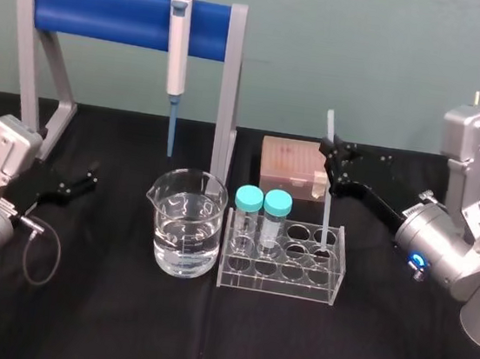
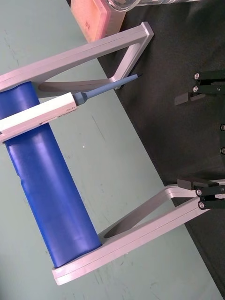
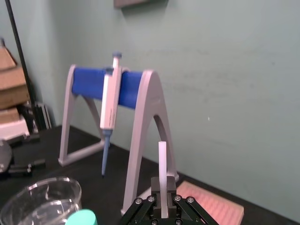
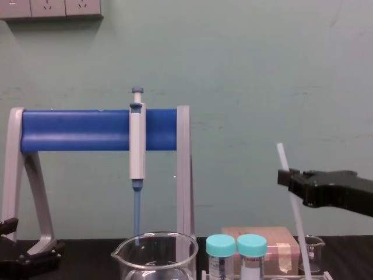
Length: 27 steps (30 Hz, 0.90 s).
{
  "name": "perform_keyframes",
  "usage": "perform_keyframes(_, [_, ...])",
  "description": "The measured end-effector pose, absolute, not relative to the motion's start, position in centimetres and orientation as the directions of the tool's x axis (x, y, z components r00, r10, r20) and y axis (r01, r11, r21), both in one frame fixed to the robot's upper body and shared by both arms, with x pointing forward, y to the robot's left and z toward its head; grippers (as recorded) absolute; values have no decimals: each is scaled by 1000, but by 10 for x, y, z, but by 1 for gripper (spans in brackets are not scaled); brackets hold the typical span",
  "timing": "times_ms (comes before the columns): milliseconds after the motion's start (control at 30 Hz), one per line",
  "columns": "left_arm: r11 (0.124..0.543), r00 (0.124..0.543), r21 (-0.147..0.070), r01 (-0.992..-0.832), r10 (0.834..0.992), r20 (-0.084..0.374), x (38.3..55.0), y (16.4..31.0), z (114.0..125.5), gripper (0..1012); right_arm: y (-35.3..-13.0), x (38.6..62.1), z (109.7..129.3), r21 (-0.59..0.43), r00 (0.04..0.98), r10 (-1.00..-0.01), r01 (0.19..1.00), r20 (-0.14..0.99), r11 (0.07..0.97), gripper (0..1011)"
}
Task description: Pick up the stirring rod with one hand, then place it down.
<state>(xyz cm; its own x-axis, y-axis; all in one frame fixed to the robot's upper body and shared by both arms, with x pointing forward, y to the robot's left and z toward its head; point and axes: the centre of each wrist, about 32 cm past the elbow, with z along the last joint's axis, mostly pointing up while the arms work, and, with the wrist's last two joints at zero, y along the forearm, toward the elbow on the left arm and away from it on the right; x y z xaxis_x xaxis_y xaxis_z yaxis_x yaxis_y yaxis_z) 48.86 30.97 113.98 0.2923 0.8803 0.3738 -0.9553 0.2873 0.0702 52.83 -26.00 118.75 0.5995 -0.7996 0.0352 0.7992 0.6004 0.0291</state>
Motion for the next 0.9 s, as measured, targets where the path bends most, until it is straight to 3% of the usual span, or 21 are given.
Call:
perform_keyframes(300, [287, 292, 70, -955, 880, 374, 489, 310, 1140, 1000, -264, 524, 1196, 141, 605, -796, 786, 20, 602, 71])
perform_keyframes(567, [287, 292, 70, -955, 880, 374, 489, 310, 1140, 1000, -269, 519, 1223, 281, 599, -797, 754, 78, 594, 71])
perform_keyframes(900, [287, 292, 70, -955, 880, 374, 489, 310, 1140, 1000, -273, 515, 1238, 336, 580, -804, 737, 130, 586, 70])
